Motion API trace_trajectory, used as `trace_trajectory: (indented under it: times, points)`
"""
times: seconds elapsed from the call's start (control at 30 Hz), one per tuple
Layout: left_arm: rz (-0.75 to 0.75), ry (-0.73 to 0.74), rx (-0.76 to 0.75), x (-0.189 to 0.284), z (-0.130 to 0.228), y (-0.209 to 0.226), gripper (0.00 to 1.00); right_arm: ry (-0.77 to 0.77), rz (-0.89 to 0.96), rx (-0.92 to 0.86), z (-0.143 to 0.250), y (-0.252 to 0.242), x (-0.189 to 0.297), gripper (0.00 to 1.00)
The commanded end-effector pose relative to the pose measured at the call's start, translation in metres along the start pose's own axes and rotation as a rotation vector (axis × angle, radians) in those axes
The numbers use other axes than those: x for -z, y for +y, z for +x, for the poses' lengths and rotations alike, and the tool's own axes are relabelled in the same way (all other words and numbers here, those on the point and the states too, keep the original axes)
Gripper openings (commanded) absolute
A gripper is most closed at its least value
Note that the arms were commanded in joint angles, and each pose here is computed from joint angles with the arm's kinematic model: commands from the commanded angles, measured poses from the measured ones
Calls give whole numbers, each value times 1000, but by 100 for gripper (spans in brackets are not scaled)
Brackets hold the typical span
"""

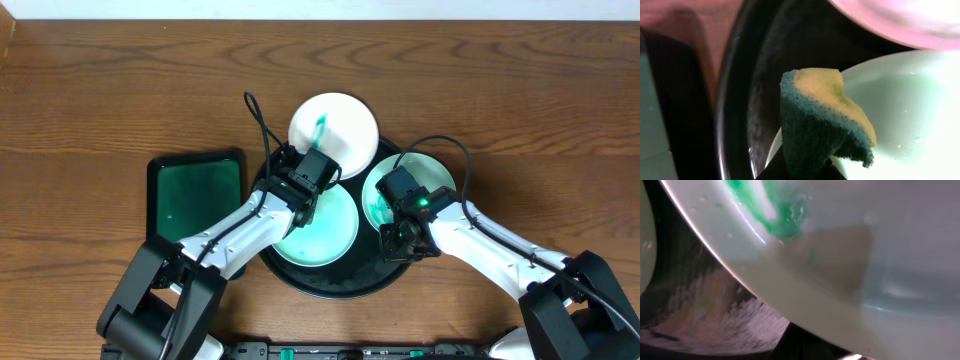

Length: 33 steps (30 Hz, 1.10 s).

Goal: Clean dirty plates on tray and stack at the side

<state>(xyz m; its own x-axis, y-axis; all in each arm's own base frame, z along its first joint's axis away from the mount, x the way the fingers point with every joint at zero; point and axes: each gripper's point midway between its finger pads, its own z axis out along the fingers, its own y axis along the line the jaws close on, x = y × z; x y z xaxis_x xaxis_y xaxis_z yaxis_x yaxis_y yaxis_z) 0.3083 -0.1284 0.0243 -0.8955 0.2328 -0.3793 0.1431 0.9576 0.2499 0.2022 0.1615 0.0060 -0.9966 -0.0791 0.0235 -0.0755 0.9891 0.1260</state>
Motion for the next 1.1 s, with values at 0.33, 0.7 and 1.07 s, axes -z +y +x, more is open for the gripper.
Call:
trace_trajectory:
  times: [0.33,0.7,1.07]
  points:
    - [-22,-53,-110,12,4,-26,7,-22,-27,10,-6,5,-1,93]
    - [48,-20,-70,13,11,-39,7,-42,-46,-22,-12,9,-1,81]
    - [59,-73,-39,44,-13,-29,7,-37,-53,-22,-11,10,-1,85]
